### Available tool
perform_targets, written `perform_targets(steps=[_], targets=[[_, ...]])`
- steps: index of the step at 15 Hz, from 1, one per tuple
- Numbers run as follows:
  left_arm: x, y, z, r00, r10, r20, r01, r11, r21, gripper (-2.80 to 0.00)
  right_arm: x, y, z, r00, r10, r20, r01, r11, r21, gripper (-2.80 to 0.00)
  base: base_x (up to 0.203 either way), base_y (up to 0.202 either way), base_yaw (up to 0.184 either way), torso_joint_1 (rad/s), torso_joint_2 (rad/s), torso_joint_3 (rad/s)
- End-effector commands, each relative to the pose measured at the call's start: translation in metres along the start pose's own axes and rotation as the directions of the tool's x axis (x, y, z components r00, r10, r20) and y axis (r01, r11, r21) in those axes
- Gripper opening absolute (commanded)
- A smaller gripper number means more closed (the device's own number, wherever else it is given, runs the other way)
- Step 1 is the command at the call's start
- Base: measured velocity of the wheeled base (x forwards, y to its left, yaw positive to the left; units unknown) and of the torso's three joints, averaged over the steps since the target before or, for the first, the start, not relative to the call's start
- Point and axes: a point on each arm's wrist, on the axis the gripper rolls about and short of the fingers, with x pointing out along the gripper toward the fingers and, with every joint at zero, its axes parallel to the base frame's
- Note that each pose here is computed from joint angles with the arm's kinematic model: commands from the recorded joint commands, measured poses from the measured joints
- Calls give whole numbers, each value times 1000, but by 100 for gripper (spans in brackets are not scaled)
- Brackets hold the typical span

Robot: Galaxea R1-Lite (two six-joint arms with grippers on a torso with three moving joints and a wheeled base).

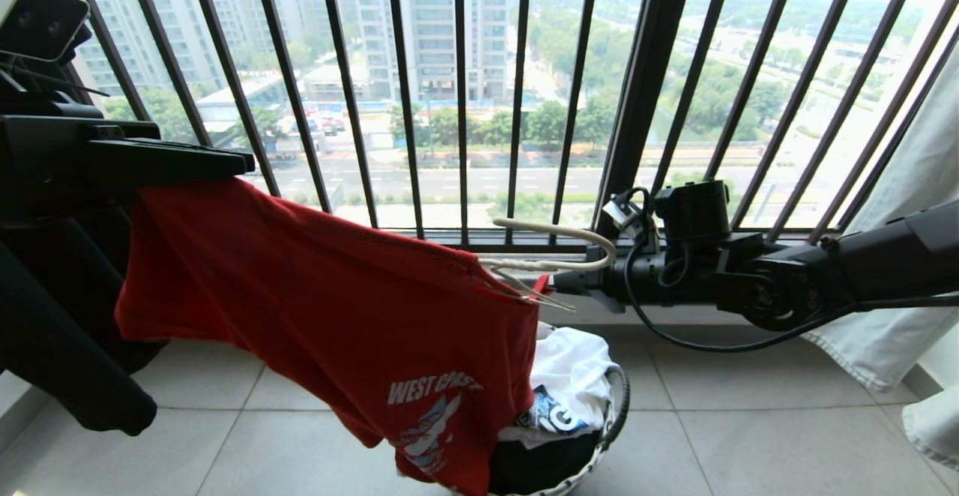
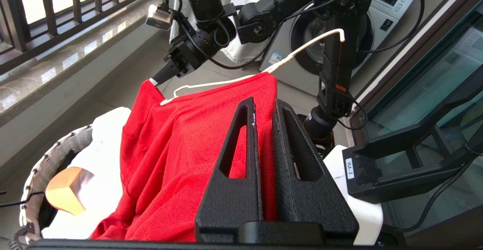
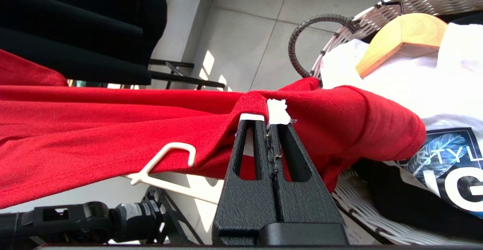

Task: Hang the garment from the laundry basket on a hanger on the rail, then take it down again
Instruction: Hang the clothes on the clothes rack

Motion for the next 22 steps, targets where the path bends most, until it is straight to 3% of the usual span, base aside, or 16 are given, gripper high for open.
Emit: perform_targets(steps=[1,9,13,15,17,19,22], targets=[[0,-1,0,1000,-7,3,7,1000,-1,-280,2,1,-1,1000,11,-11,-11,1000,1,-280,0,0,0,0,0,0],[-3,1,2,1000,8,6,-8,1000,0,-280,17,10,-32,994,29,-110,-39,996,-84,-280,0,0,0,0,0,0],[-8,3,3,1000,29,11,-29,1000,1,-280,-3,14,-36,996,4,-91,-13,995,-98,-280,0,0,0,0,0,0],[-11,6,4,999,40,13,-40,999,2,-280,-13,20,-34,998,-27,-53,18,987,-162,-280,0,0,0,0,0,0],[-13,8,4,999,48,14,-48,999,-3,-280,-11,14,-38,995,-96,-30,86,965,-246,-280,0,0,0,0,0,0],[-13,9,3,999,47,14,-47,999,-5,-280,-1,0,-42,978,-209,20,207,940,-273,-280,0,0,0,0,0,0],[-13,11,4,999,48,14,-47,999,-6,-280,15,-17,-45,930,-332,160,368,859,-357,-280,0,0,0,0,0,0]])
